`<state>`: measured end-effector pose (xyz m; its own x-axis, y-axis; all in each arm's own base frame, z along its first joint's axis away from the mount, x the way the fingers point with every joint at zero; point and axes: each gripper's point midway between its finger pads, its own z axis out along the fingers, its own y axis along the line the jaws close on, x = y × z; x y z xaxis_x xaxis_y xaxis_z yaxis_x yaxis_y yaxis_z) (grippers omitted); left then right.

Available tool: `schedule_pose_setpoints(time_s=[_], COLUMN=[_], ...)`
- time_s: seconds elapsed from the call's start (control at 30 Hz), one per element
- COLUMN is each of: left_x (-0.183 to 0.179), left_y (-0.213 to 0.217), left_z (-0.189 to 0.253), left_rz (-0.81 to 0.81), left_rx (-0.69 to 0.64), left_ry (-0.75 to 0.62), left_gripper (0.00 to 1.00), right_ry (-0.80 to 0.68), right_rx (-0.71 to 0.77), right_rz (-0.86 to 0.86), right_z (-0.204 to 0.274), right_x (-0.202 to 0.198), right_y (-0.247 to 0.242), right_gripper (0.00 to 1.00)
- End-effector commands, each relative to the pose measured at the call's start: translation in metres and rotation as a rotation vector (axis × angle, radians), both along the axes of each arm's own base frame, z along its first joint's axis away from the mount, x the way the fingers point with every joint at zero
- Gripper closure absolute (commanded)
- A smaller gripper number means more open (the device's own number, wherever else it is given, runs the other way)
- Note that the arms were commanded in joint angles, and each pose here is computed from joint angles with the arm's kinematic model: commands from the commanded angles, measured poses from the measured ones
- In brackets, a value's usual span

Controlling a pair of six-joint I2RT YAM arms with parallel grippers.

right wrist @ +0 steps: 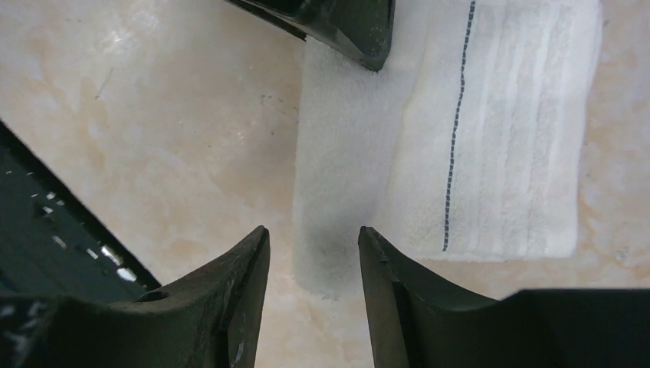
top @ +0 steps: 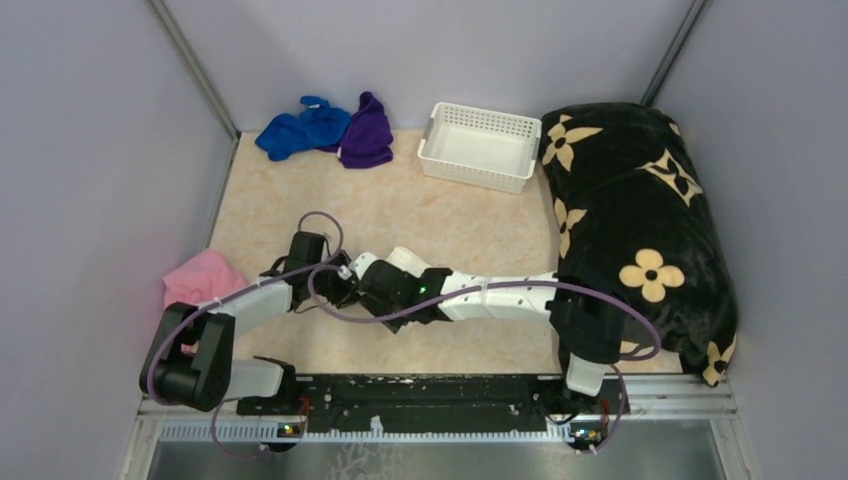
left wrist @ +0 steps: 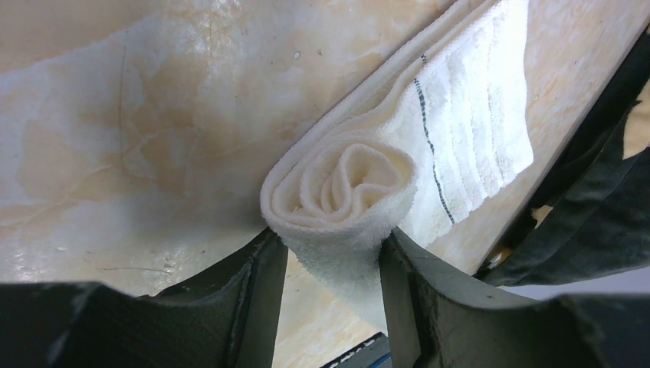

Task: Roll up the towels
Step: Roll the towel at the center of the board.

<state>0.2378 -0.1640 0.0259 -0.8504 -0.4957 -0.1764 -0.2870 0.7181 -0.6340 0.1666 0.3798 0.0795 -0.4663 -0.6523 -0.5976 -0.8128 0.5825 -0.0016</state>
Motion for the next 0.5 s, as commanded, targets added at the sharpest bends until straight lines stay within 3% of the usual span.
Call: schedule_pose_setpoints(time_s=[0.0,0.2,0.47], left_x=[-0.012,-0.011,-0.004], left_y=[0.017,0.015,0.012], left_z=[-0.025,-0.024,-0.017], left_rz=[0.007,0.003,-0.006], left_rx=[0.117,0.118,0.107], left_ry=[0.064,0.062,0.037], left_gripper=[0.46,0.46,0.42], right_ry=[-0.262,-0.241,-0.193], right_rx=[-0.170,-0.246,-0.378], right_rz=[-0.031,0.026,0.018], right_z=[0.006,-0.028,-0.076], right_x=[0.024,0.014,0.006], right_y=[-0.002,0.002,-0.027], right_gripper=[0.53,0.53,0.54])
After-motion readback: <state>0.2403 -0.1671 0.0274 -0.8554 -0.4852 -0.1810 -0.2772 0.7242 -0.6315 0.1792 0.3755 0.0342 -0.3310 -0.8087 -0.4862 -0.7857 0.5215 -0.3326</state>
